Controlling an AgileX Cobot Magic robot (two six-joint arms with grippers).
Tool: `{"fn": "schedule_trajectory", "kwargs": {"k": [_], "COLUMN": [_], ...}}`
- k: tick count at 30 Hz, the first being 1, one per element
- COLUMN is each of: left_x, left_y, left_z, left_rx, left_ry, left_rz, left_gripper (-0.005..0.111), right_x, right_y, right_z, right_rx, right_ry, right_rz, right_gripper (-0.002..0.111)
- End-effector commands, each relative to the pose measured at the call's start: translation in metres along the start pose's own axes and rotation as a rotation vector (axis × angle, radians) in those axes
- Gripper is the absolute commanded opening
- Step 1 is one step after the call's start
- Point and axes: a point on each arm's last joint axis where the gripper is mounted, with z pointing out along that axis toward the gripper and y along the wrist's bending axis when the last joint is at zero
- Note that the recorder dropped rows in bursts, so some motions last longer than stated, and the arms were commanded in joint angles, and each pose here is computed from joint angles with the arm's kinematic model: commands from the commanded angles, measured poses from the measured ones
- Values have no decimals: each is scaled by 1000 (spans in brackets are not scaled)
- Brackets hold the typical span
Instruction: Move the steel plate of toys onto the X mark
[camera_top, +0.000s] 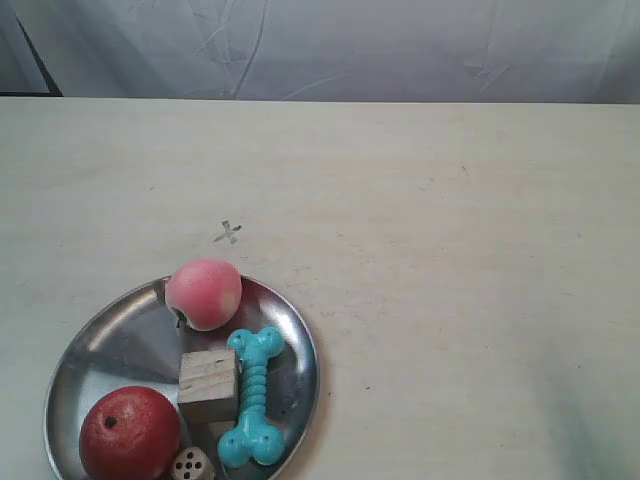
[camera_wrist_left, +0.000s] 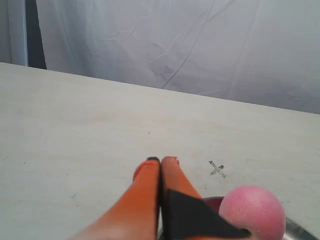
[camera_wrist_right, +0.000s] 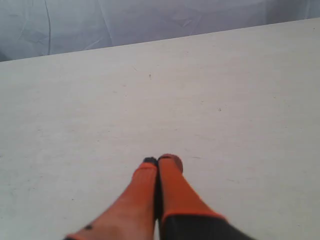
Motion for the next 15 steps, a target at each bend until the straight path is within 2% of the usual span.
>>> {"fn": "schedule_trajectory", "kwargs": {"k": [1, 11, 15], "left_x": [0, 0, -9], "left_y": [0, 0, 0], "left_z": [0, 0, -1], "left_rx": [1, 1, 1], "left_ry": [-15, -18, -118], "left_rz": [-8, -8, 14], "left_gripper": [0, 0, 0], "right_x": [0, -1, -1], "right_y": [-1, -1, -1], "right_z": [0, 0, 0], "right_rx": [7, 10, 10], "right_ry": [-6, -12, -12], "right_rz": [-6, -14, -14], "right_gripper": [0, 0, 0]}}
